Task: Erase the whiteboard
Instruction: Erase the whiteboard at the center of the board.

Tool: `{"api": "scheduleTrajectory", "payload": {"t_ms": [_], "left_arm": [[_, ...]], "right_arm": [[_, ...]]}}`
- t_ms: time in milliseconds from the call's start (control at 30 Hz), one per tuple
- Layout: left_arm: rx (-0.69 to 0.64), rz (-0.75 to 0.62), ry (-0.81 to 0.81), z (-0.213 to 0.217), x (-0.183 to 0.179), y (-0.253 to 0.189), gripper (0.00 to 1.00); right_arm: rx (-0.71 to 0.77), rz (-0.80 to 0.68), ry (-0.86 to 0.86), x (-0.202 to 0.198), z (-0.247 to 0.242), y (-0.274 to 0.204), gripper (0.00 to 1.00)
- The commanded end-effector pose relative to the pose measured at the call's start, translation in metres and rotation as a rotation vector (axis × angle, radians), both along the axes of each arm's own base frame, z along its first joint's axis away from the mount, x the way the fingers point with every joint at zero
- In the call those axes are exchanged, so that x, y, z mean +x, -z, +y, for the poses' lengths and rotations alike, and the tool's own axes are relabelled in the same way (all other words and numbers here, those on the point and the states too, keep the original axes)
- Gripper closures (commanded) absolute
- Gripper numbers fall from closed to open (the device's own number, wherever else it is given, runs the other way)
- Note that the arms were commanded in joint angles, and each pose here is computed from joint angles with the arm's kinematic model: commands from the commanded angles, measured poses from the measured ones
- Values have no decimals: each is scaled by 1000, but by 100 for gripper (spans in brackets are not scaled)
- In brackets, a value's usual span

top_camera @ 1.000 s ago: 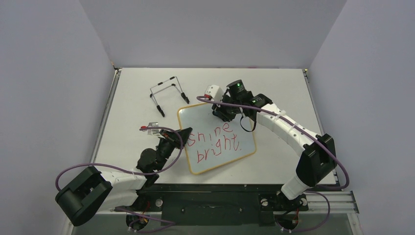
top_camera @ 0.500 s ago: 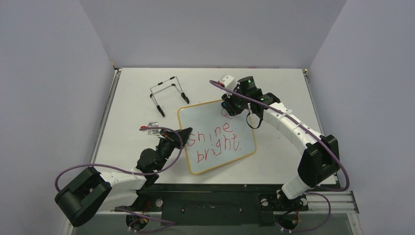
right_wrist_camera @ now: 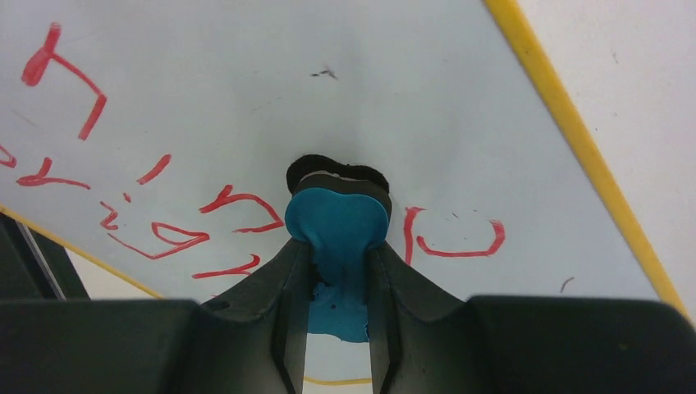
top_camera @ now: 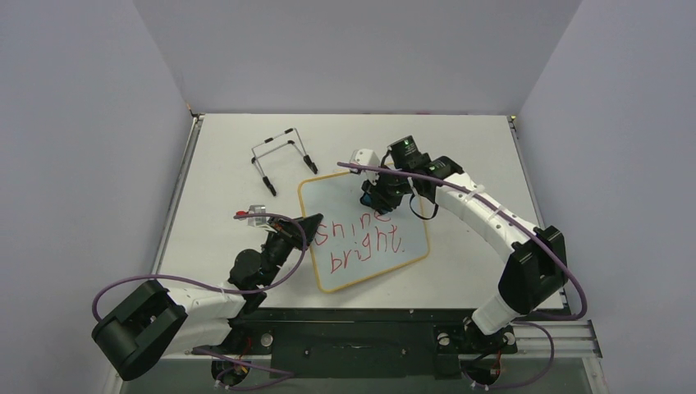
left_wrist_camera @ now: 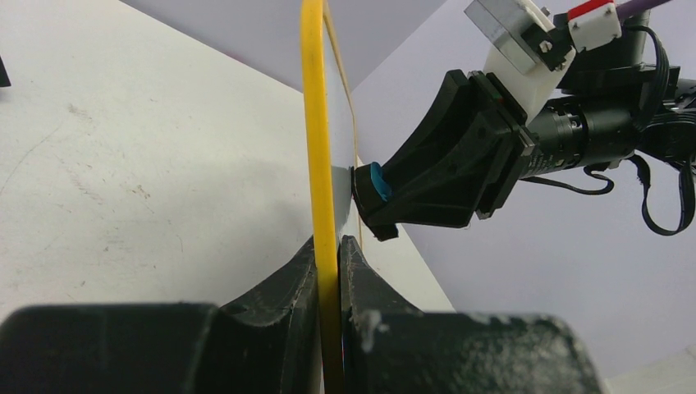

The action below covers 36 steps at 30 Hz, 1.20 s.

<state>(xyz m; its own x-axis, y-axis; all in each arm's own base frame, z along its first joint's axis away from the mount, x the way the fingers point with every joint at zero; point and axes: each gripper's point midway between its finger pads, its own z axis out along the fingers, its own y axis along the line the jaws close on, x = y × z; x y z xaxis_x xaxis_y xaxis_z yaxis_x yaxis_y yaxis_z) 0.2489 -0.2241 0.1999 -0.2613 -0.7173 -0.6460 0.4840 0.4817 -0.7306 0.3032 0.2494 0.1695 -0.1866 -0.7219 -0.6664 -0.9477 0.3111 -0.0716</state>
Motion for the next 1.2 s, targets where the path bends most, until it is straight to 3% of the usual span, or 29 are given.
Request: {"api": "scheduleTrajectory", "payload": {"t_ms": [0,100,167,400,600,800,1067,1167], "left_arm": [[68,-92,62,-10,-11,-8,100],[70,-92,61,-10,-11,-9,100],[71,-91,61,-10,-10,-8,100],[69,-95,68,-12,-10,-10,100],[76,-97,59,-10,-10,-11,100],[78,-99,58,-10,-10,-12,100],[76,-100,59,-9,-11,-11,100],[74,-101,57,-9,-11,-12,100]], "right_arm": [[71,-81,219,44,-6,-19,100],[105,-127,415,68,-33,-27,100],[117,-147,450,73,-39,-29,100],[83,-32,187,37,-11,-12,100],[13,-20,-5,7,8,-4,100],[-8,-71,156,33,-8,-8,100],[-114,-69,95,28,-18,2,100],[-104,-102,188,39,-22,-3,100]]}}
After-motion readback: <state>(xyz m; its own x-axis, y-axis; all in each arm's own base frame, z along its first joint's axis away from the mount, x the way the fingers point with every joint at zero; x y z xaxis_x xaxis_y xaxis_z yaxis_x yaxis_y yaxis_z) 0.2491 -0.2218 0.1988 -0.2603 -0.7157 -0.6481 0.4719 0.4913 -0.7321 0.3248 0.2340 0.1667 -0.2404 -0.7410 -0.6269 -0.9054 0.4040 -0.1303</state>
